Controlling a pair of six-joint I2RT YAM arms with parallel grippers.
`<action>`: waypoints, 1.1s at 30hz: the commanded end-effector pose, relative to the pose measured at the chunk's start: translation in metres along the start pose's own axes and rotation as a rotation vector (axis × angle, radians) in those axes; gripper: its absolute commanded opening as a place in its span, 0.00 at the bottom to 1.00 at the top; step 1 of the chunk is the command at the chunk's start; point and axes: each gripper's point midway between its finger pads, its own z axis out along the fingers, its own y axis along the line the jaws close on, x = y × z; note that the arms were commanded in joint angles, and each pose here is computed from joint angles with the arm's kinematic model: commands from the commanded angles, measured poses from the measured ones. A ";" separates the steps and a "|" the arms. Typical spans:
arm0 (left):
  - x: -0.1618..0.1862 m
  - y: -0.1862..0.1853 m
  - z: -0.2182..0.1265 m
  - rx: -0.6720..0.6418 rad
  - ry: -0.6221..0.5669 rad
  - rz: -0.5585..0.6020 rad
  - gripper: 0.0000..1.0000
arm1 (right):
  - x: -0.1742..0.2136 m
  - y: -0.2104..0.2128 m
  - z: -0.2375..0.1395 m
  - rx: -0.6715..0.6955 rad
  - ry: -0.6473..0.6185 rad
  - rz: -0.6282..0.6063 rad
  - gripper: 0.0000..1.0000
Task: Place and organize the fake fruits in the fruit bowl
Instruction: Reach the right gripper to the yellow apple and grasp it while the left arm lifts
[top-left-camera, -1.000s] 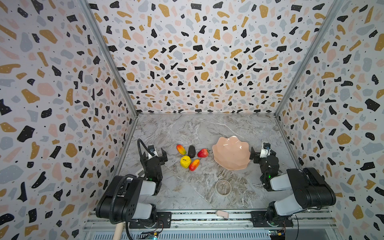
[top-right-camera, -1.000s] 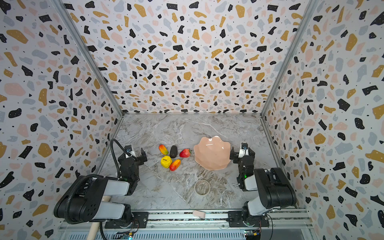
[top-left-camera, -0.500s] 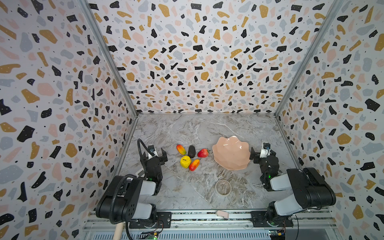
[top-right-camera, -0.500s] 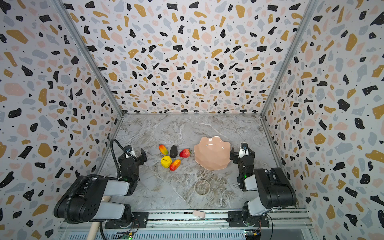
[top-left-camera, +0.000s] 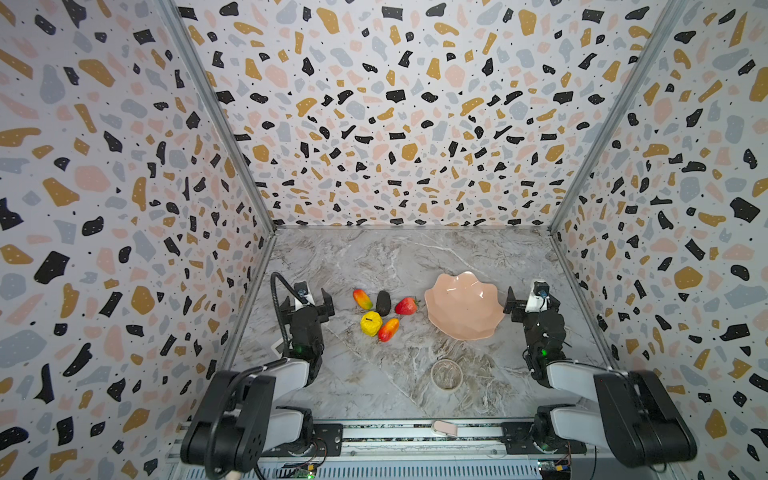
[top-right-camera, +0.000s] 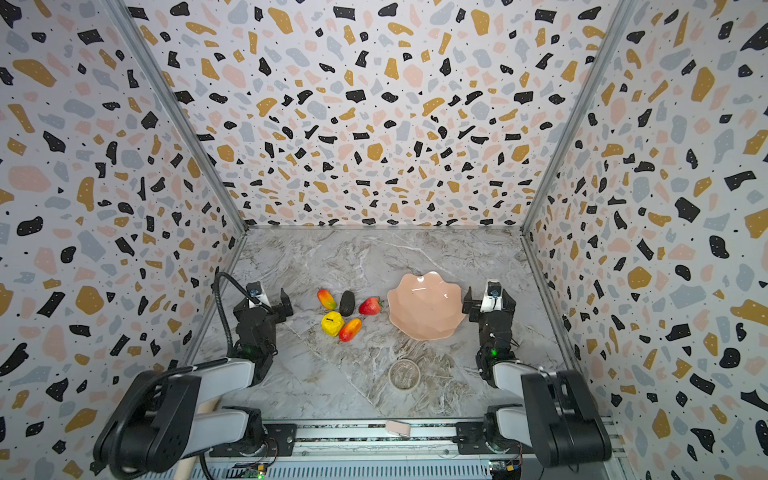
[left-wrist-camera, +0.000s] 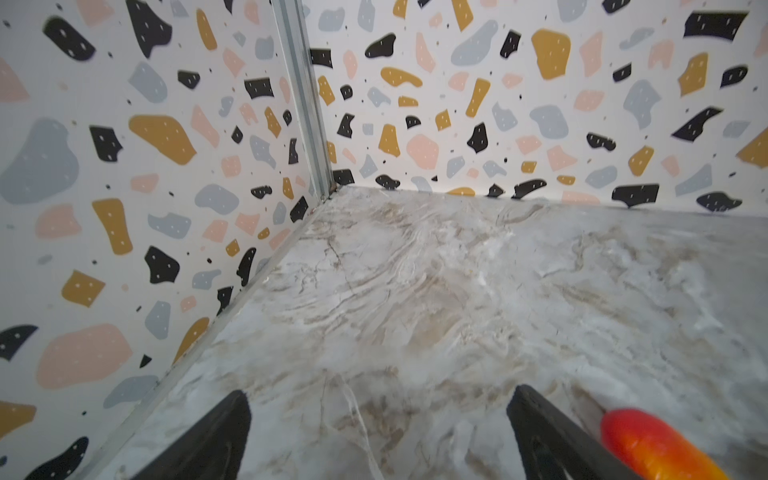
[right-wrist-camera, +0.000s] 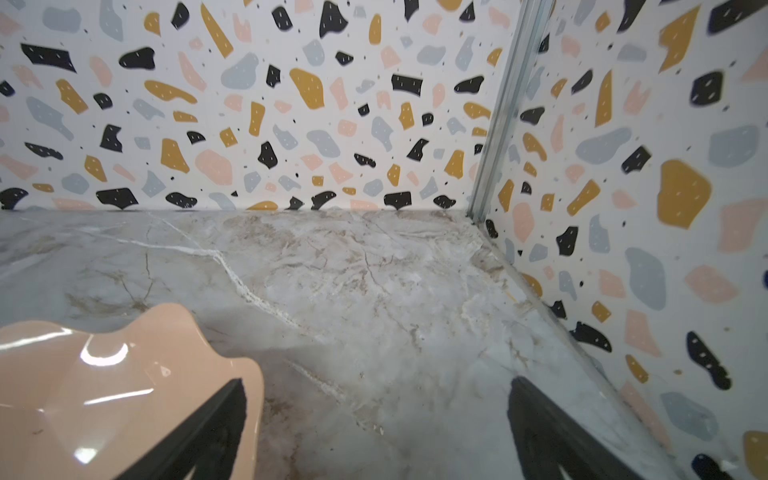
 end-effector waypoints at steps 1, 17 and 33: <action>-0.040 -0.001 -0.003 -0.019 0.028 -0.027 1.00 | -0.034 0.017 0.000 -0.046 0.028 -0.067 0.99; -0.092 -0.025 -0.061 0.234 0.389 0.098 1.00 | -0.089 0.246 -0.058 -0.812 0.286 -0.206 0.99; -0.060 -0.043 -0.067 0.354 0.475 0.152 1.00 | -0.018 0.394 -0.115 -1.146 0.520 -0.421 0.99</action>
